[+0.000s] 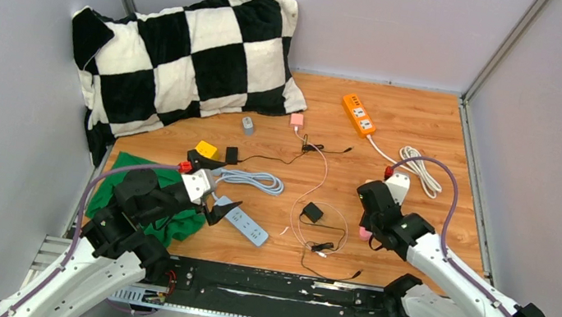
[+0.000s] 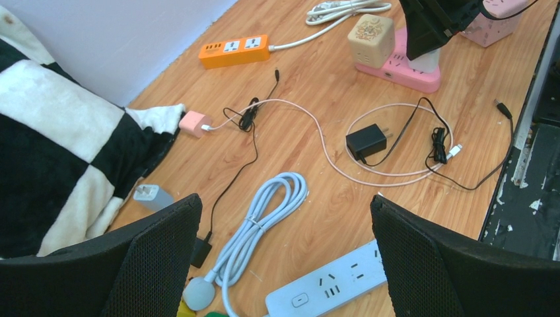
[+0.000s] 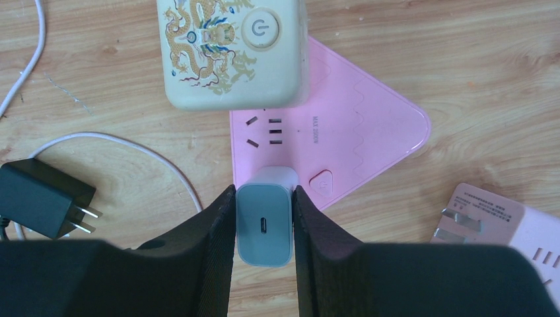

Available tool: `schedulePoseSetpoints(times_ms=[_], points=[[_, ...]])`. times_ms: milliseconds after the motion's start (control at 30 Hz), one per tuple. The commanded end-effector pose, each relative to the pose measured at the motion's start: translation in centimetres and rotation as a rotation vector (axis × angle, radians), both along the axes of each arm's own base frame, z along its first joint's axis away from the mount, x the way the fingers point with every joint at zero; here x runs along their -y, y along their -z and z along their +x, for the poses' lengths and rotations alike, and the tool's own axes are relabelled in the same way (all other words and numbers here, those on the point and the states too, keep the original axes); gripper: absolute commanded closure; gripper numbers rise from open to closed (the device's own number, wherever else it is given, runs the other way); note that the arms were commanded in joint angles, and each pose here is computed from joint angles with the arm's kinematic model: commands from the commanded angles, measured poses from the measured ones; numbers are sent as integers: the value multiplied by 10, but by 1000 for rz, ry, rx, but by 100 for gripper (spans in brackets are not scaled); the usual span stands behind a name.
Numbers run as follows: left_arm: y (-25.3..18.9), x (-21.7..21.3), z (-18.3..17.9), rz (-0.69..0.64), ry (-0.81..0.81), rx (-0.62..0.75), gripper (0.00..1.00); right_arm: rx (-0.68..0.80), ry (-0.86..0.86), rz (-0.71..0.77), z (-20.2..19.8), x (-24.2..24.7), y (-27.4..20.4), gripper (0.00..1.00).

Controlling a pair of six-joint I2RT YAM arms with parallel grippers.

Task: Insert the plug

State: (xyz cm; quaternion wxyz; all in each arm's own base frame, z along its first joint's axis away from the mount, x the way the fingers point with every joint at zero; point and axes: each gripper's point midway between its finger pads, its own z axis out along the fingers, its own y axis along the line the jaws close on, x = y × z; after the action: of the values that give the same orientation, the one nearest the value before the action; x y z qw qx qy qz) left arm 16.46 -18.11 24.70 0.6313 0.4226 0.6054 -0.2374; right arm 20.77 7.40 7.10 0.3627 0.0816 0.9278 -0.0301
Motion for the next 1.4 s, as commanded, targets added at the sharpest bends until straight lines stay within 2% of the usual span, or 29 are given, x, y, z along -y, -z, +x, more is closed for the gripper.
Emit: schedulePoseSetpoints(times_ms=[0,100,133,167,267,300,333,500,633,800,900,1000,1200,1367], points=[[1,0,0,-1,2,3,0,-220,-3,-18,-47,7,39,100],[2,0,-1,0,1,-1,0,-144,-20,-31,-31,6,13,99],[2,0,0,1,-1,-3,0,-113,-22,-36,-25,6,1,79],[2,-1,0,1,-5,-5,0,-76,-25,-34,-19,5,-13,65],[2,-4,5,-7,-43,-20,0,24,-43,-29,-2,2,-49,28],[1,-6,7,-15,-65,-32,0,51,-49,-23,2,1,-60,18],[2,-8,11,-16,-92,-41,0,70,-58,-20,5,-1,-69,13],[3,-26,30,-63,-288,-155,0,125,-164,47,13,-21,-102,11],[14,-43,51,-109,-521,-336,0,152,-330,149,19,-59,-114,15],[34,-36,58,-39,-567,-506,0,207,-518,206,35,-106,-114,21],[37,-30,63,-109,-561,-585,0,190,-585,221,45,-130,-106,22],[38,-48,78,-146,-678,-584,1,164,-622,216,49,-149,-104,22],[53,-94,117,-41,-918,-638,7,186,-693,239,41,-171,-101,21],[90,-105,149,55,-994,-766,13,221,-745,279,33,-180,-105,20]])
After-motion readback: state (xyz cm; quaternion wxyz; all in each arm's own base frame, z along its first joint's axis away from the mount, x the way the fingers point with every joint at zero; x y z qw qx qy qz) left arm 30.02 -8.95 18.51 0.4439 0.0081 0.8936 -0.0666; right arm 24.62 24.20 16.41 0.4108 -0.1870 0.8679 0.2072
